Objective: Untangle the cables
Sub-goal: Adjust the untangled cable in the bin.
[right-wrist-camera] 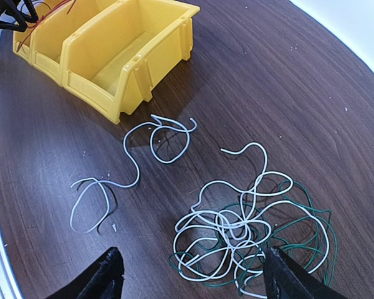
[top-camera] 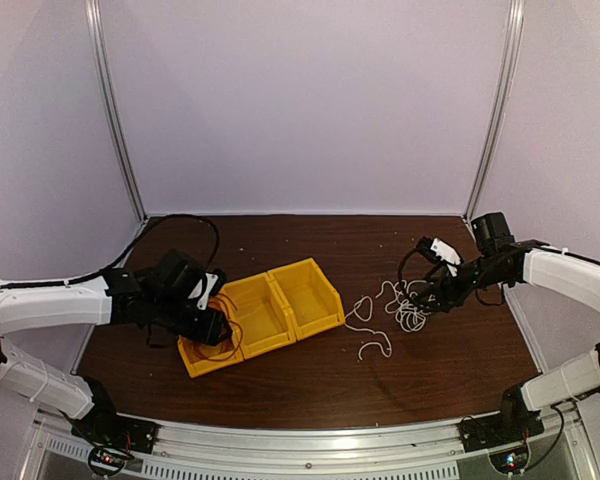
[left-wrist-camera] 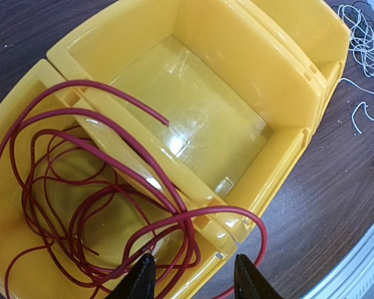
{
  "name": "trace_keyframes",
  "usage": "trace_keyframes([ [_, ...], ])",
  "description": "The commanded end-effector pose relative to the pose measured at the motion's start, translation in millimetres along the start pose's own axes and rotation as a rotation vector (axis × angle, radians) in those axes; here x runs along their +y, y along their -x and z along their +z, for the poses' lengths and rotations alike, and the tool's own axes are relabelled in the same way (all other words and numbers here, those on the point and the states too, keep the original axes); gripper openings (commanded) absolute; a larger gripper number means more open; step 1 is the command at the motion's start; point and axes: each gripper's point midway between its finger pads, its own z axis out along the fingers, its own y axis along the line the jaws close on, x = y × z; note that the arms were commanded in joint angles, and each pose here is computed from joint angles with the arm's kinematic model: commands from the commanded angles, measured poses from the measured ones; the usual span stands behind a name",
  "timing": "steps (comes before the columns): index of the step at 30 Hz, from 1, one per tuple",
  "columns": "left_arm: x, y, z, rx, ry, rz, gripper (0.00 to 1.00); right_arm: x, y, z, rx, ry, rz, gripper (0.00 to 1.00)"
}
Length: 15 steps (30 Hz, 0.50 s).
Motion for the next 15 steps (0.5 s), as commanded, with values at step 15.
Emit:
trace_keyframes([
  [15, 5.4, 18.3, 18.8, -0.077, 0.052, 0.052, 0.10, -0.9, -10.0, 6.3, 0.043, 0.002, 0.006, 0.78],
])
